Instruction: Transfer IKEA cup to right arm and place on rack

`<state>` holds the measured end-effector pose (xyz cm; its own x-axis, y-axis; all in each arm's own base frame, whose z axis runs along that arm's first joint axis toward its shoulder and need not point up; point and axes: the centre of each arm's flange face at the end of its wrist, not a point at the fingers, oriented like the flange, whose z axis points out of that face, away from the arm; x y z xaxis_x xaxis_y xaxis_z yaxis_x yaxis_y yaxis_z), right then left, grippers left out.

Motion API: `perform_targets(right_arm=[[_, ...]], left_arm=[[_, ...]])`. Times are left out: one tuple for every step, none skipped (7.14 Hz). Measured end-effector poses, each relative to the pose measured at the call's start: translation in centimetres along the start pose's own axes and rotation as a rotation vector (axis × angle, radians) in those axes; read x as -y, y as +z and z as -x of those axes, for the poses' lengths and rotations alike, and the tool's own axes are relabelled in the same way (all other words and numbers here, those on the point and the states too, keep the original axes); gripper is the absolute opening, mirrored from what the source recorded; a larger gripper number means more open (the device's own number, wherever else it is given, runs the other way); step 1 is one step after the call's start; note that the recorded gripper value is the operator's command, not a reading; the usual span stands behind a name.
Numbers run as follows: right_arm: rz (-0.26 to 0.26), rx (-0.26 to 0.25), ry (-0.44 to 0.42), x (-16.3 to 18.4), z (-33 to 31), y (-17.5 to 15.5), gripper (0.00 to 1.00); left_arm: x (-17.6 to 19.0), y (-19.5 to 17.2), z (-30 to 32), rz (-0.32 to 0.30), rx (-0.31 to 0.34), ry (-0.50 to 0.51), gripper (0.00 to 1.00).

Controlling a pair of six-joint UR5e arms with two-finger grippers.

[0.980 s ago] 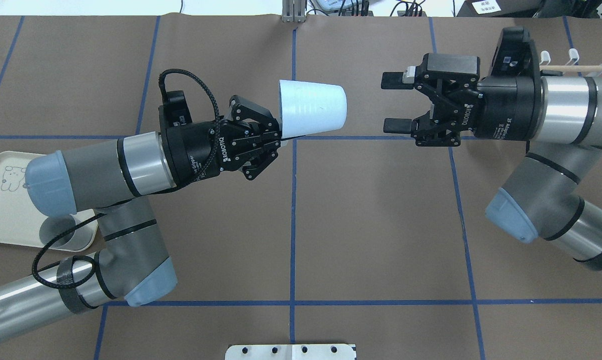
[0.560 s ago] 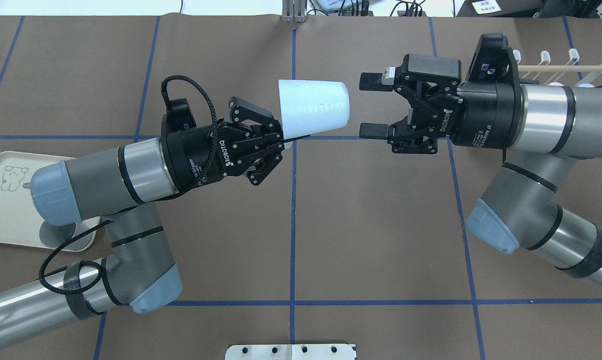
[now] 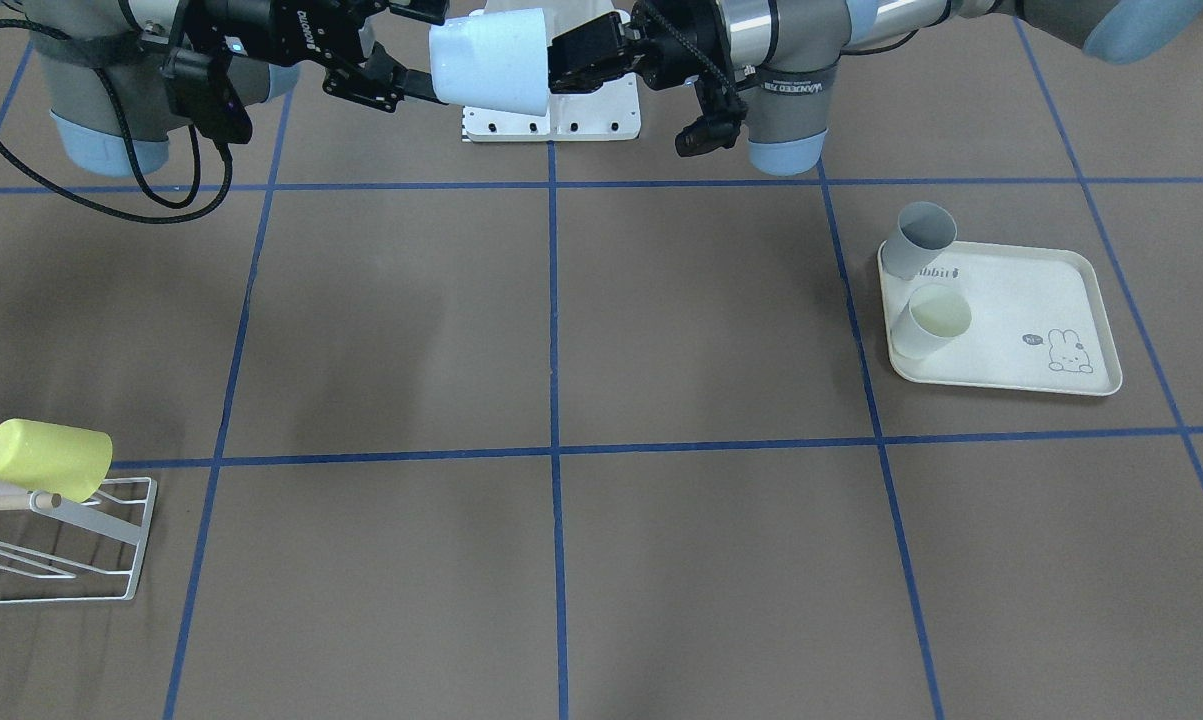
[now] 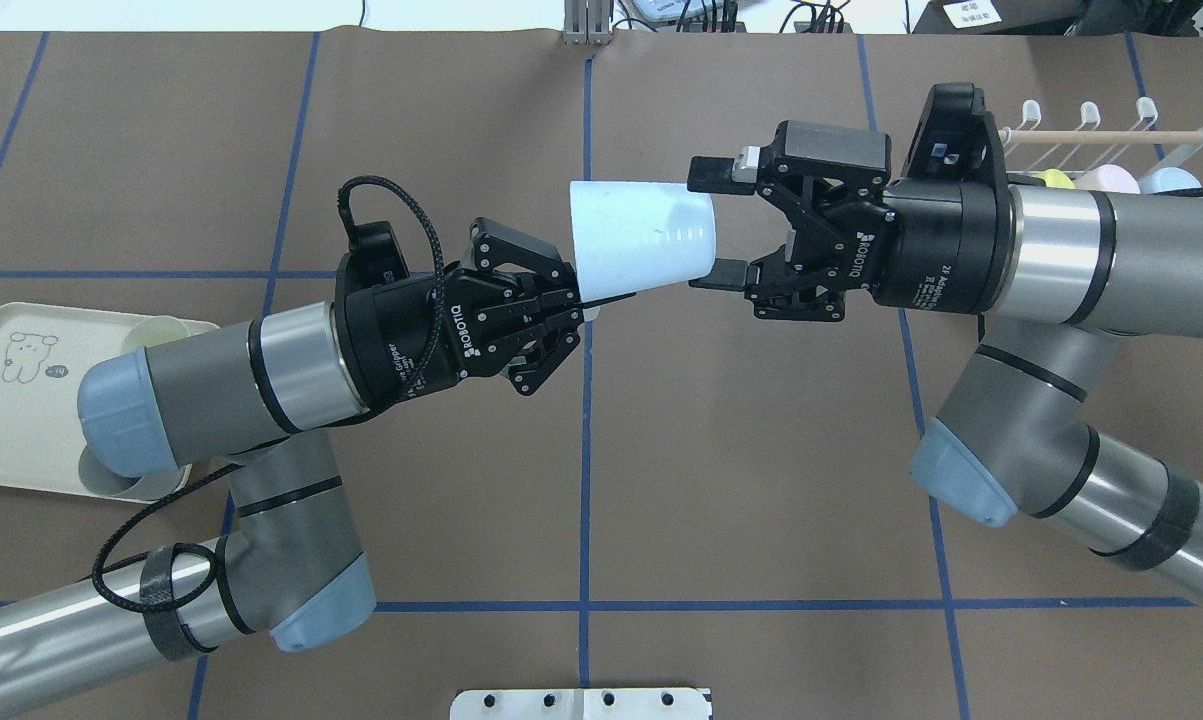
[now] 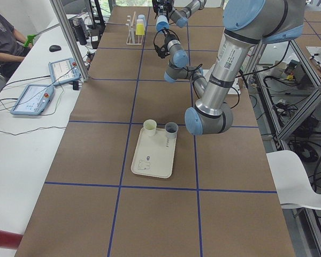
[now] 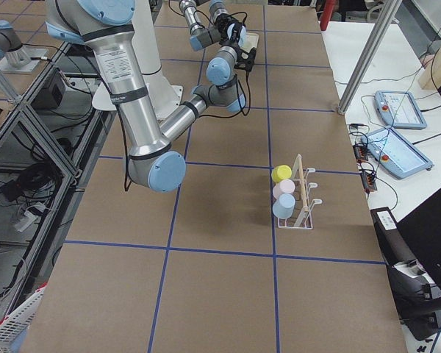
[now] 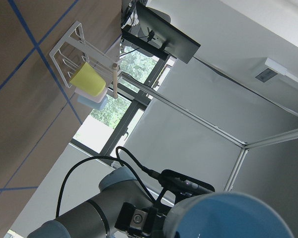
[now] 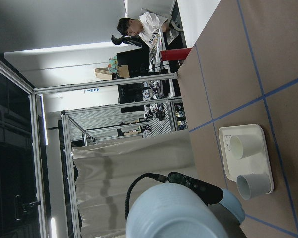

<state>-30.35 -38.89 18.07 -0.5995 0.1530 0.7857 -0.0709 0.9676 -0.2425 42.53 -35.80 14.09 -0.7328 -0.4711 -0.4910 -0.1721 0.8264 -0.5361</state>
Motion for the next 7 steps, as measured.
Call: perform_targets(right_arm=[[0.003, 0.001, 0.001, -0.11, 0.01, 0.16, 0.88], [0.005, 0.001, 0.003, -0.18, -0.05, 0.25, 0.77], [0.007, 0.001, 0.003, -0.22, -0.1, 0.3, 0.63], [0.008, 0.0, 0.004, -0.25, -0.15, 0.34, 0.49], [0.008, 0.0, 0.005, -0.28, -0.2, 0.37, 0.43], [0.01, 0.001, 0.005, -0.34, -0.2, 0.41, 0.38], [0.011, 0.0, 0.006, -0.37, -0.23, 0.43, 0.36]], left_arm=[[-0.1, 0.01, 0.06, 0.002, -0.001, -0.002, 0.0], [-0.22, -0.01, 0.17, 0.007, -0.002, -0.004, 0.0], [-0.39, -0.05, 0.32, 0.014, -0.004, -0.006, 0.04], [-0.56, -0.06, 0.42, 0.019, -0.007, -0.008, 0.28], [-0.65, -0.07, 0.49, 0.022, -0.008, -0.009, 0.7], [-0.66, -0.05, 0.57, 0.022, -0.006, -0.01, 1.0], [-0.71, -0.07, 0.51, 0.022, -0.007, -0.011, 1.0]])
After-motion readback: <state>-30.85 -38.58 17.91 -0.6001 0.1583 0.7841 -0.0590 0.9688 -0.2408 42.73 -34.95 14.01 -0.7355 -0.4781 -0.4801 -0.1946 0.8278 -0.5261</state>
